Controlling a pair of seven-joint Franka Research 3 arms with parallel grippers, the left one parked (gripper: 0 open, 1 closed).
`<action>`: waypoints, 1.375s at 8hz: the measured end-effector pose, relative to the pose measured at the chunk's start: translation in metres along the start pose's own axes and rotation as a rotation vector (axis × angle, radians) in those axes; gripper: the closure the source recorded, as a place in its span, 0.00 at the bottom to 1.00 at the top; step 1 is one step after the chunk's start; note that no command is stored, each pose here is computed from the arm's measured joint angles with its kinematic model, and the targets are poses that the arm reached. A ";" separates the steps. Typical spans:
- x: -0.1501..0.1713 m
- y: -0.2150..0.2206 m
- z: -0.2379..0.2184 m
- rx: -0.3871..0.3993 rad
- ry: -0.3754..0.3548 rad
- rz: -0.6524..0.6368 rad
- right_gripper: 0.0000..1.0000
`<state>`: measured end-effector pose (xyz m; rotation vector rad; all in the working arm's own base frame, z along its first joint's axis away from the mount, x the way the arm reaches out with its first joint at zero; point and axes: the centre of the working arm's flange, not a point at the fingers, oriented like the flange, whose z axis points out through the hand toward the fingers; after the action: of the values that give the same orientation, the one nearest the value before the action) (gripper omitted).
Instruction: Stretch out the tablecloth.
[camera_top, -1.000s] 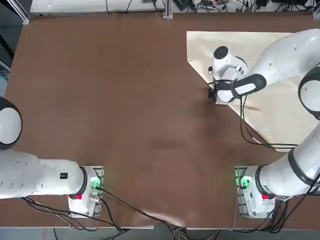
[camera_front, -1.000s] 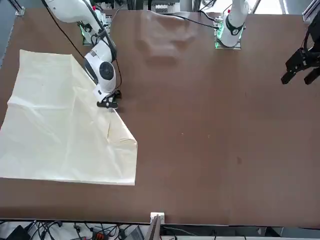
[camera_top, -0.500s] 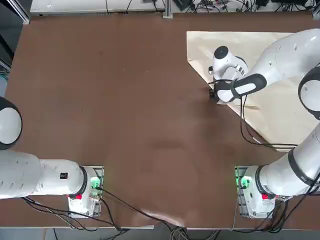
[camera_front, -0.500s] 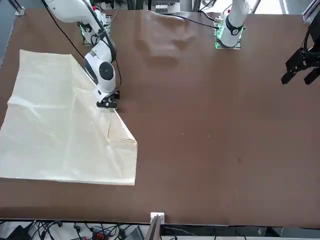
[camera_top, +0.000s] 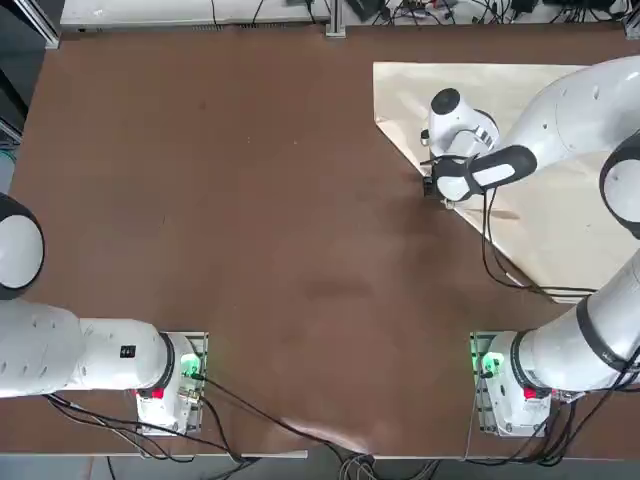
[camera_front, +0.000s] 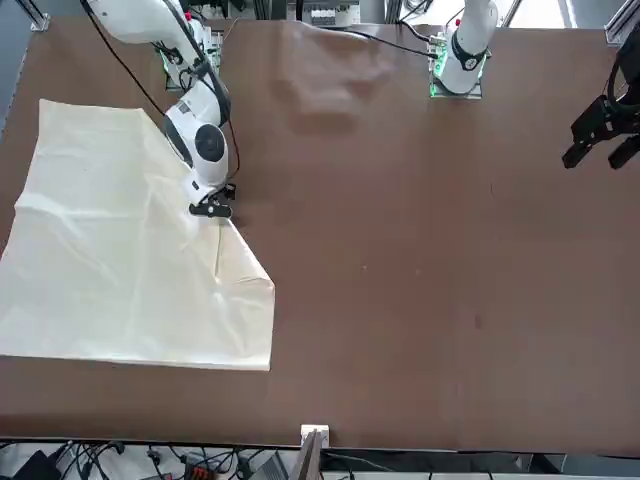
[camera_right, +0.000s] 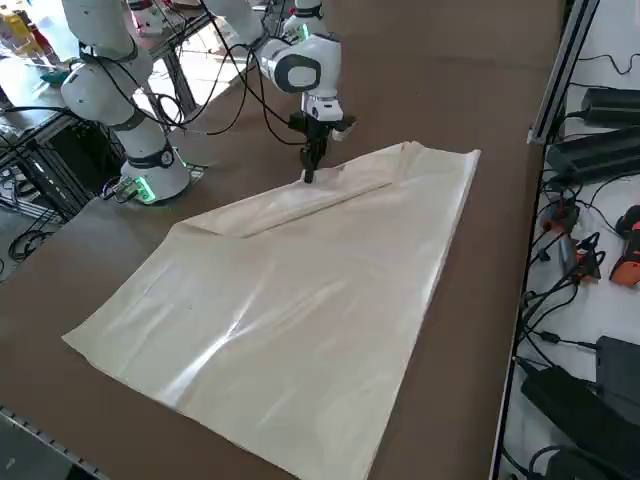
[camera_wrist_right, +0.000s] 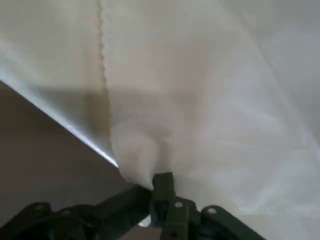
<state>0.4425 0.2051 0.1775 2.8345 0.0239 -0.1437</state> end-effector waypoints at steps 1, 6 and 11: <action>0.000 0.000 0.000 0.000 0.000 0.000 0.89; 0.002 -0.013 -0.013 0.023 0.030 0.001 0.89; -0.051 -0.104 -0.067 0.034 0.067 0.077 0.89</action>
<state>0.3949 0.3243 0.2150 2.8677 -0.0740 -0.0320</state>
